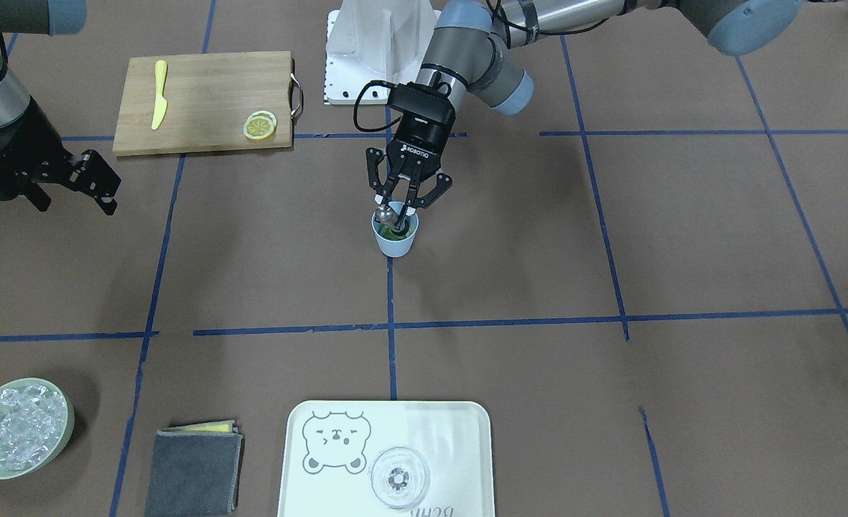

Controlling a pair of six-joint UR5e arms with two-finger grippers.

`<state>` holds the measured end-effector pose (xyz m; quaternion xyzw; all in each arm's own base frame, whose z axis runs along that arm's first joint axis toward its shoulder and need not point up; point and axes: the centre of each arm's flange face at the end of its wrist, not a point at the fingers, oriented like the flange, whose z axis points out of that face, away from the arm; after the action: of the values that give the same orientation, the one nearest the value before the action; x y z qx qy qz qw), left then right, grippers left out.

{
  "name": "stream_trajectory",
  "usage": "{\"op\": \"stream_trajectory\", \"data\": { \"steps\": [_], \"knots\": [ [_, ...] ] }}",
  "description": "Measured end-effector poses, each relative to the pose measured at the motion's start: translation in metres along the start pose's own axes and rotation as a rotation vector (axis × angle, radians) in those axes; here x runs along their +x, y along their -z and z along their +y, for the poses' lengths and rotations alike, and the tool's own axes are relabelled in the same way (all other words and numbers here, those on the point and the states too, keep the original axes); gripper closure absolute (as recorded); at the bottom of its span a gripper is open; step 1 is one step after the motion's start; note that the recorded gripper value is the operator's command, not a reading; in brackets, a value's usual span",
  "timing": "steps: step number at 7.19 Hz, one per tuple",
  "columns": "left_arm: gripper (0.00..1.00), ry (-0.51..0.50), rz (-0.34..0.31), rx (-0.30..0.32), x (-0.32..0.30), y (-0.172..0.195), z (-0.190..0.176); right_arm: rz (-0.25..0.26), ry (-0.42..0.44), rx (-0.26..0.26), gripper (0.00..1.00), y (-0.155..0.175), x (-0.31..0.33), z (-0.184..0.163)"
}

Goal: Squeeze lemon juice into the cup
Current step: 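Lower the pestle into the cup with the left gripper and press the lemon, then lift the pestle out and set it back down on the table with the left gripper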

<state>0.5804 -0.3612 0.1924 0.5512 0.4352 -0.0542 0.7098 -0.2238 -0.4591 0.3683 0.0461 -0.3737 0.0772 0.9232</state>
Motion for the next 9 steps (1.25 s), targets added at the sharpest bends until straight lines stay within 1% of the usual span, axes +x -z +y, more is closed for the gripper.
{"op": "stream_trajectory", "data": {
  "steps": [4, 5, 7, 9],
  "knots": [
    [1.0, -0.003, 0.005, -0.005, 0.003, 0.0, 0.001, 0.002, -0.001, -0.001, 0.0, -0.001, 0.0, 0.0],
    [1.0, -0.011, 0.022, 0.013, 0.007, 0.008, -0.013, 0.002, -0.001, -0.001, 0.0, -0.001, 0.001, 0.0],
    [1.0, -0.042, 0.066, 0.073, 0.011, 0.035, -0.056, 0.0, 0.0, -0.001, 0.0, 0.0, 0.0, 0.0],
    [1.0, -0.064, 0.083, 0.133, -0.001, 0.06, -0.097, -0.001, 0.0, -0.001, 0.0, 0.0, 0.0, 0.0]
  ]
}}
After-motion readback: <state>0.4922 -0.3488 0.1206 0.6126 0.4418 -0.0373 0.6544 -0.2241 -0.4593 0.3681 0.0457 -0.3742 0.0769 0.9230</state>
